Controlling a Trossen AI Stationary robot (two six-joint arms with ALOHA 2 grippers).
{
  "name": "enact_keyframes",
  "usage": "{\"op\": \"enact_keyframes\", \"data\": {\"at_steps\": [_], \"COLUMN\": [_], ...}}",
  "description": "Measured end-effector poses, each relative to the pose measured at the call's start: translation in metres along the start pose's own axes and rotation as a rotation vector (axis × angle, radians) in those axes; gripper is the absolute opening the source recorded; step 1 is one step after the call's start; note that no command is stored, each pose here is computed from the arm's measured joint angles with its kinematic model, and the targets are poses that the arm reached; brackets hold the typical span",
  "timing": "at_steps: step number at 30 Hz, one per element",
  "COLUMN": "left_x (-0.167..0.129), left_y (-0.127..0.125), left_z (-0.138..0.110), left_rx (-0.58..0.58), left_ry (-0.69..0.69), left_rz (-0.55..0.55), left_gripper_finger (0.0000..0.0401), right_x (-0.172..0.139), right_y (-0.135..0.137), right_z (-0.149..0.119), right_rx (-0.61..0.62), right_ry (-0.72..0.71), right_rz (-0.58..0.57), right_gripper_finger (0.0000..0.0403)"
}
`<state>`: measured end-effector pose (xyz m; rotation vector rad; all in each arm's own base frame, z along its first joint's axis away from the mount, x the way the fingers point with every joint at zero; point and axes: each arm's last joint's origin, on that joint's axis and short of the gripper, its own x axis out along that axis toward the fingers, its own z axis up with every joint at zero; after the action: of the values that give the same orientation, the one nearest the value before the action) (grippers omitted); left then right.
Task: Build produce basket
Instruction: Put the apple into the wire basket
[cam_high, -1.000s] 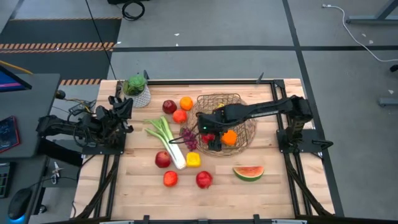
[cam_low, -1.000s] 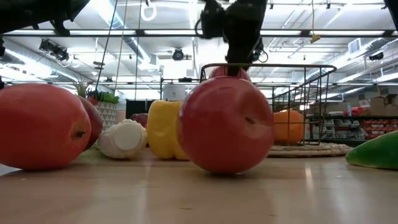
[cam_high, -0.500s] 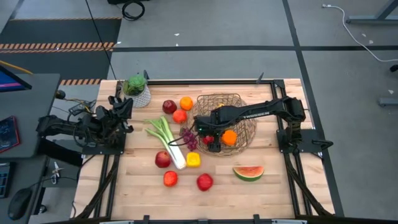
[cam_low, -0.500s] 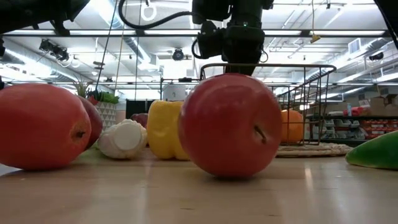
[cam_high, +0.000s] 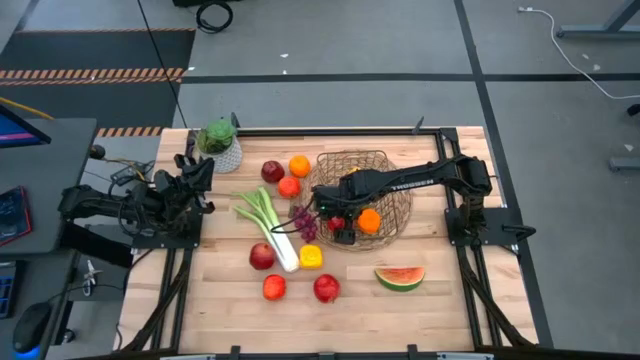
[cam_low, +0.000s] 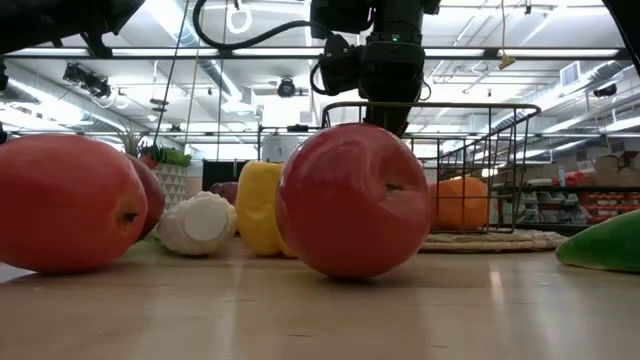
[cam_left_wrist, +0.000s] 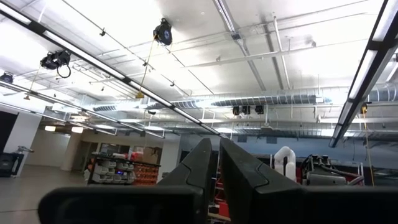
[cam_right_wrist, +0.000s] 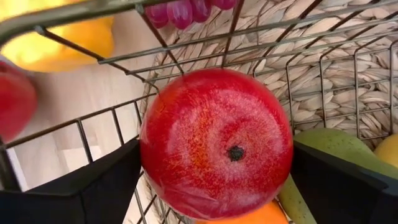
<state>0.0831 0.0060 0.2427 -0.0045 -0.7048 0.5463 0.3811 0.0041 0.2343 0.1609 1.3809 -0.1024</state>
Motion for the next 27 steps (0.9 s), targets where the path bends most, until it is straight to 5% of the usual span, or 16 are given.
{"op": "enact_keyframes", "data": {"at_steps": [11, 15, 27], "left_x": [0.000, 0.000, 0.000], "left_y": [0.000, 0.000, 0.000], "left_z": [0.000, 0.000, 0.000], "left_rx": [0.006, 0.008, -0.003], "left_ry": [-0.004, 0.000, -0.005], "left_rz": [0.001, 0.000, 0.002], "left_gripper_finger": [0.0038, 0.0036, 0.0040], "right_x": [-0.025, -0.031, -0.034], "right_y": [0.002, -0.001, -0.003], "right_z": [0.005, 0.001, 0.004], "right_rx": [-0.007, 0.012, 0.046], "right_ry": [-0.004, 0.027, -0.001], "right_rz": [0.001, -0.089, 0.001], "right_gripper_finger": [0.0399, 0.0400, 0.0400]}}
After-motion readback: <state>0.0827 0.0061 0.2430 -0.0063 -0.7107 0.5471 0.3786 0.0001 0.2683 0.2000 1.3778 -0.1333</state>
